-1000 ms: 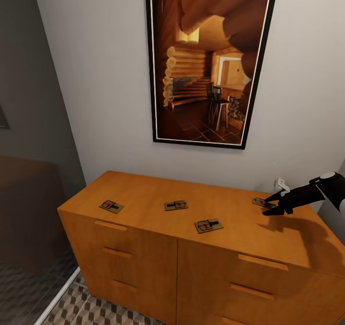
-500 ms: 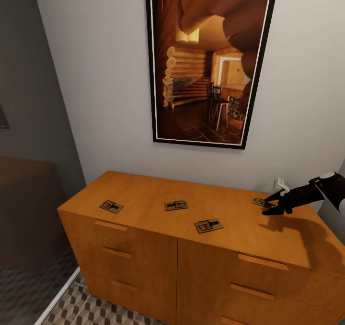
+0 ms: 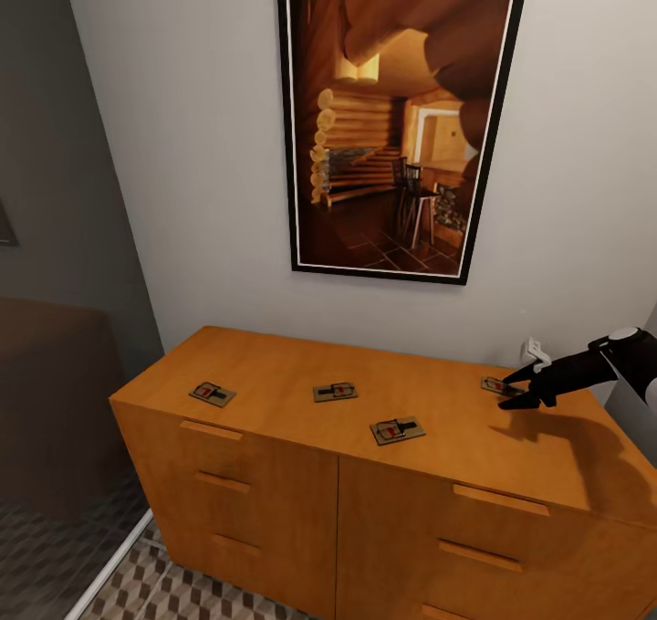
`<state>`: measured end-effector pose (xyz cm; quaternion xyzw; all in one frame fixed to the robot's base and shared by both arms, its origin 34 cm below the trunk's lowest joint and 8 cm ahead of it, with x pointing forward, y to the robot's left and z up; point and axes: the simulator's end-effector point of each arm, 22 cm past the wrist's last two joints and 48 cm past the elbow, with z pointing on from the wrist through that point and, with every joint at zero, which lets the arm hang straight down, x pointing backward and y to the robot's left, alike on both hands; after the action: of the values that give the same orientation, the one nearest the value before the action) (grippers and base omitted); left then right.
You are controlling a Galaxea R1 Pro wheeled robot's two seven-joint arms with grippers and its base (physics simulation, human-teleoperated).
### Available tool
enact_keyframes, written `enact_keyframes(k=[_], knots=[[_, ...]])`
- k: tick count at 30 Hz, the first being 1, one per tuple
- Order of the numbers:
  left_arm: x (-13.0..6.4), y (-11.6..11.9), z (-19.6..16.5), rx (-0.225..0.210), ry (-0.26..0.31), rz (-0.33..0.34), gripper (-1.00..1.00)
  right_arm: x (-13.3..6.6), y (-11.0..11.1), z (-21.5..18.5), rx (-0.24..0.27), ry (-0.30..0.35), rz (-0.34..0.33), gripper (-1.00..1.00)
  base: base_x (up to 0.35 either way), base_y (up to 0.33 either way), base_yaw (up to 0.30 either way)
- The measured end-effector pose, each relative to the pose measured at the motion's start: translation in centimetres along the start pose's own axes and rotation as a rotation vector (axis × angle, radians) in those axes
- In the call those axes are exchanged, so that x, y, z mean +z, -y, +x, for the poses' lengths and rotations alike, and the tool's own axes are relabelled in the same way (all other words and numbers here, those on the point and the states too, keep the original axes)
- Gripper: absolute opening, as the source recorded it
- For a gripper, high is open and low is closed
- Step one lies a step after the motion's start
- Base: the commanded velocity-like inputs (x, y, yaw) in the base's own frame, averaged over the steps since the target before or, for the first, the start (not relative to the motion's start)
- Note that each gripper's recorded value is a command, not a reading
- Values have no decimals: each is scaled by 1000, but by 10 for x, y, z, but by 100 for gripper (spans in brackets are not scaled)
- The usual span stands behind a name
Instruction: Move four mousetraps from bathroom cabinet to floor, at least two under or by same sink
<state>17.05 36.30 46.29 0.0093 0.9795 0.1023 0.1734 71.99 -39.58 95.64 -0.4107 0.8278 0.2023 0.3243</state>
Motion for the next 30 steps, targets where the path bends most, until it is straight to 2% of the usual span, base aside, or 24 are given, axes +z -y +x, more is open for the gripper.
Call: enact_keyframes(k=[23,30], knots=[[0,-1,1,-1,-2,-6,100,1,-3,-4,-9,11,-13,100,0,0,0],[-1,12,1,-9,-4,8,100,2,-3,-4,-9,12,-15,100,0,0,0]])
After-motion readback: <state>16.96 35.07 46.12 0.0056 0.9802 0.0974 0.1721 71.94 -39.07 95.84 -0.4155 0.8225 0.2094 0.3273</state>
